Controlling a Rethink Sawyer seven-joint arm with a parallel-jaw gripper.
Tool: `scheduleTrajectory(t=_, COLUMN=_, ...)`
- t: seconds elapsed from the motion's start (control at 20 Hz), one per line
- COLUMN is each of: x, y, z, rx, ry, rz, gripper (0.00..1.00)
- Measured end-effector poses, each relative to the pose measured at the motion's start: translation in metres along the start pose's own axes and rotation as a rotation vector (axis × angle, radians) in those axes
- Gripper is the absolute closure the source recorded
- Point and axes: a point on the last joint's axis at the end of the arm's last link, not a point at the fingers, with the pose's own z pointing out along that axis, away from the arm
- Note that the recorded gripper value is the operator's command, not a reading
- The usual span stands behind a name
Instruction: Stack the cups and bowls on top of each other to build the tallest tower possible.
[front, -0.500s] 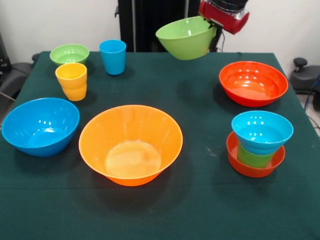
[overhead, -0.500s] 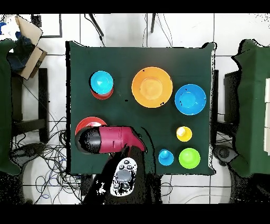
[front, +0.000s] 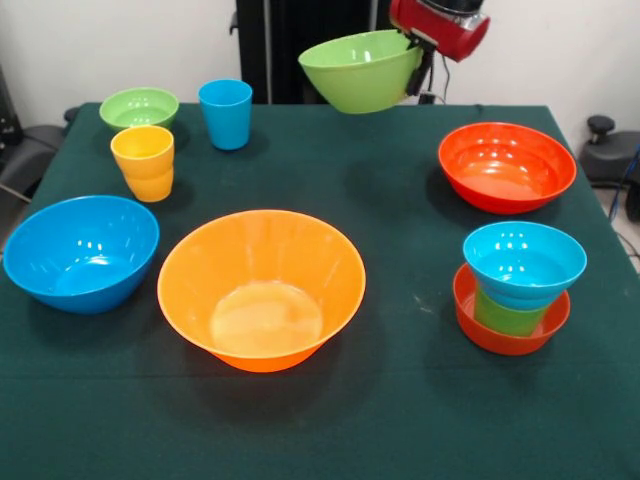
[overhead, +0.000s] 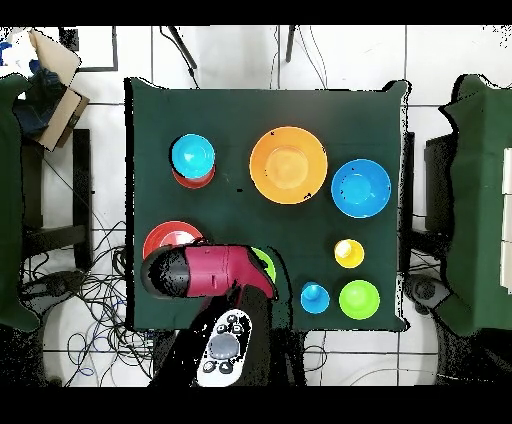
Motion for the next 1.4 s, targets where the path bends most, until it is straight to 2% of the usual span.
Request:
scheduleTrajectory(t=0.1, x=-0.004, y=0.000, z=0.000, rx=0.003, ry=-0.007, rz=0.003, gripper=1.00)
scheduleTrajectory(t=0.3, x=-0.017, y=0.012, z=-0.002, rx=0.000, ry=-0.032, rz=0.001, gripper=1.00)
scheduleTrajectory(t=0.6, x=-0.038, y=0.039, z=-0.014, rx=0.003, ry=-0.034, rz=0.000, gripper=1.00)
scheduleTrajectory(t=1.1, x=-0.079, y=0.074, z=-0.065, rx=0.053, ry=0.042, rz=0.027, gripper=1.00)
scheduleTrajectory(t=1.3, x=-0.092, y=0.086, z=-0.076, rx=0.044, ry=0.033, rz=0.030, gripper=1.00)
scheduleTrajectory(t=1.4, x=-0.104, y=0.098, z=-0.080, rx=0.028, ry=0.008, rz=0.028, gripper=1.00)
